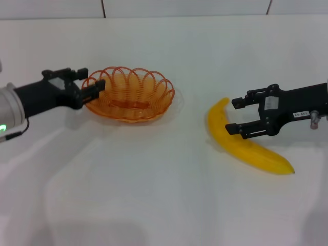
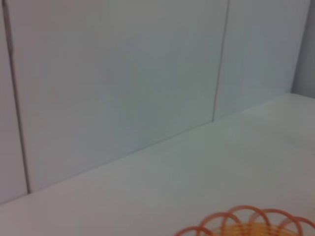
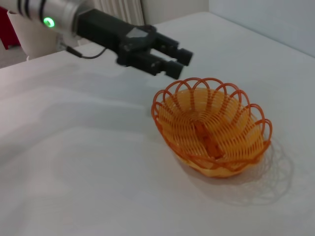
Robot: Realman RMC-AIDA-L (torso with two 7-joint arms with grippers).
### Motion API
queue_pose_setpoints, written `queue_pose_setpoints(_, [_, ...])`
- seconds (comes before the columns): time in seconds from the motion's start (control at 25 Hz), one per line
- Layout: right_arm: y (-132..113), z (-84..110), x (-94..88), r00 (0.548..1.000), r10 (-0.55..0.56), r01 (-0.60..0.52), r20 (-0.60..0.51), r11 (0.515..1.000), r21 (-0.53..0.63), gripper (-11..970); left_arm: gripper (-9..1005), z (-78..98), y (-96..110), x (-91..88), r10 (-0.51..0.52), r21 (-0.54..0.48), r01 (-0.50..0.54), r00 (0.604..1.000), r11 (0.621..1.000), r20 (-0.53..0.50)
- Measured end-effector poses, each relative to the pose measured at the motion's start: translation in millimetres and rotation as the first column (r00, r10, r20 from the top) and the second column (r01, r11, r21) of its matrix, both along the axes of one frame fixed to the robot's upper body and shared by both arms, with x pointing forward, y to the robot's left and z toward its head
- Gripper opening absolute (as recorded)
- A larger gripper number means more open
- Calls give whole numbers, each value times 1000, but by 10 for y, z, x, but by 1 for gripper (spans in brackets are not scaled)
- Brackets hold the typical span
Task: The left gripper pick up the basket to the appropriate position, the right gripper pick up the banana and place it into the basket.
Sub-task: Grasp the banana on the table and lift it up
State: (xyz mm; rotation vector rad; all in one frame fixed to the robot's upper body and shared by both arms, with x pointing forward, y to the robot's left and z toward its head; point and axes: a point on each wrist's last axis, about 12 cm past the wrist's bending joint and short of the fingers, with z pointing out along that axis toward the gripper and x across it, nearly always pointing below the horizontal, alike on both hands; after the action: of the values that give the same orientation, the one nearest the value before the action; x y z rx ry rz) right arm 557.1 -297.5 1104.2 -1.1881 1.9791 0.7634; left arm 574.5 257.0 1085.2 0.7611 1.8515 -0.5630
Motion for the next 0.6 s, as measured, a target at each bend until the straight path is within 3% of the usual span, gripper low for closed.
queue_pose_setpoints(0.32, [18,-8,-6,1000,-6,6,3,1000,12,756,538,-19,108,-412,-10,31,9,1000,999,28])
queue_pose_setpoints(0.6, [39,-21,12,1000,-18,18,25,1000,11,756,538,-88,230,-672,-1,37,1,1000,999,5])
